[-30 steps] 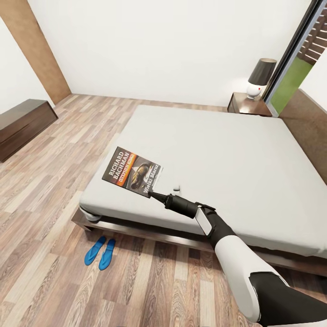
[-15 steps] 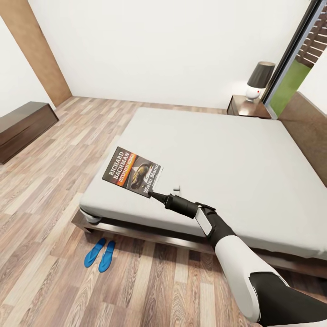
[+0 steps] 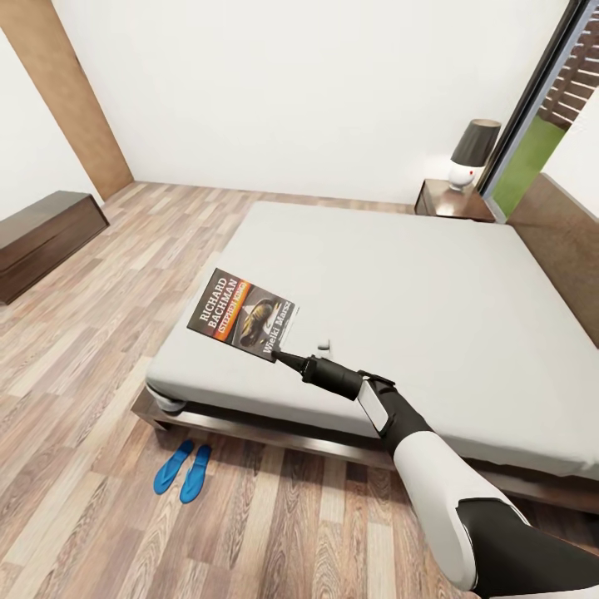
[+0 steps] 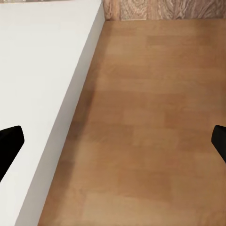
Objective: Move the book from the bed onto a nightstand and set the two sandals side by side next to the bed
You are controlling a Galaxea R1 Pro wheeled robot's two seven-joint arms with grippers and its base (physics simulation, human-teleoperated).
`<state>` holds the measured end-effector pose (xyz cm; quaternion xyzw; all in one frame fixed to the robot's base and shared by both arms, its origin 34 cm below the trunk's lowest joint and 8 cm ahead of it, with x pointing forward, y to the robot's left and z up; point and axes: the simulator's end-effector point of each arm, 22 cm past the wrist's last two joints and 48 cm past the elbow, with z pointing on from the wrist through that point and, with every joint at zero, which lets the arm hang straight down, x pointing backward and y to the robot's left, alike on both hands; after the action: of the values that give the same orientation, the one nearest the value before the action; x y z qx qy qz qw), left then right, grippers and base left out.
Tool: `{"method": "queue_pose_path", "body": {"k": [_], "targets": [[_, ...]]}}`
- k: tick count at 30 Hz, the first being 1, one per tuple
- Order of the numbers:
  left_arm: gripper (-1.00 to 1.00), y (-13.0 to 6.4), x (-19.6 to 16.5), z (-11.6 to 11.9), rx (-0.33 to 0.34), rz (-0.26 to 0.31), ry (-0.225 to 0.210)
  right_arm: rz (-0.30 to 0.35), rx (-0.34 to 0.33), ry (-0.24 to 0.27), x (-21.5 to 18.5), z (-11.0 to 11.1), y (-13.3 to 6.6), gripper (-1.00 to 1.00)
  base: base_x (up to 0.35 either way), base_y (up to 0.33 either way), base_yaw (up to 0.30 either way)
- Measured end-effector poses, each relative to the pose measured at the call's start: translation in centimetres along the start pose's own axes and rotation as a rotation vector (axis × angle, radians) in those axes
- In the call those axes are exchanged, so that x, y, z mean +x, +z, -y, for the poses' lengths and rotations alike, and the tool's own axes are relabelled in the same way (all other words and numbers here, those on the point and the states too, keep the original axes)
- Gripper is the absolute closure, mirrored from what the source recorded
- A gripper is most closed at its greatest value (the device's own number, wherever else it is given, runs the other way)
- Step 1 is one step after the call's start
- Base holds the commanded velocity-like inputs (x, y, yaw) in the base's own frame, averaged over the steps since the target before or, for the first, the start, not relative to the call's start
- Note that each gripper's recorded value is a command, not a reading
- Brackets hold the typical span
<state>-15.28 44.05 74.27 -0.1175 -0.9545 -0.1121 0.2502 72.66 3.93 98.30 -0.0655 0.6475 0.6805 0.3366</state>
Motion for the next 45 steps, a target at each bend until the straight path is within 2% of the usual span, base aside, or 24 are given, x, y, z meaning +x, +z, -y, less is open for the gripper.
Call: {"method": "queue_pose_path", "body": {"k": [23,45], "targets": [[-1.0,0.0,-0.1,0.0,0.001,0.002,-0.002,0.003,-0.001,-0.002,-0.1,-0.1,0.0,1.0,0.0,0.0,0.0],[-1.0,0.3,-1.3,0.1,0.002,0.035,-0.017,0.004,-0.01,-0.03,-1.1,-1.6,0.3,1.0,0.0,0.0,0.0]]}}
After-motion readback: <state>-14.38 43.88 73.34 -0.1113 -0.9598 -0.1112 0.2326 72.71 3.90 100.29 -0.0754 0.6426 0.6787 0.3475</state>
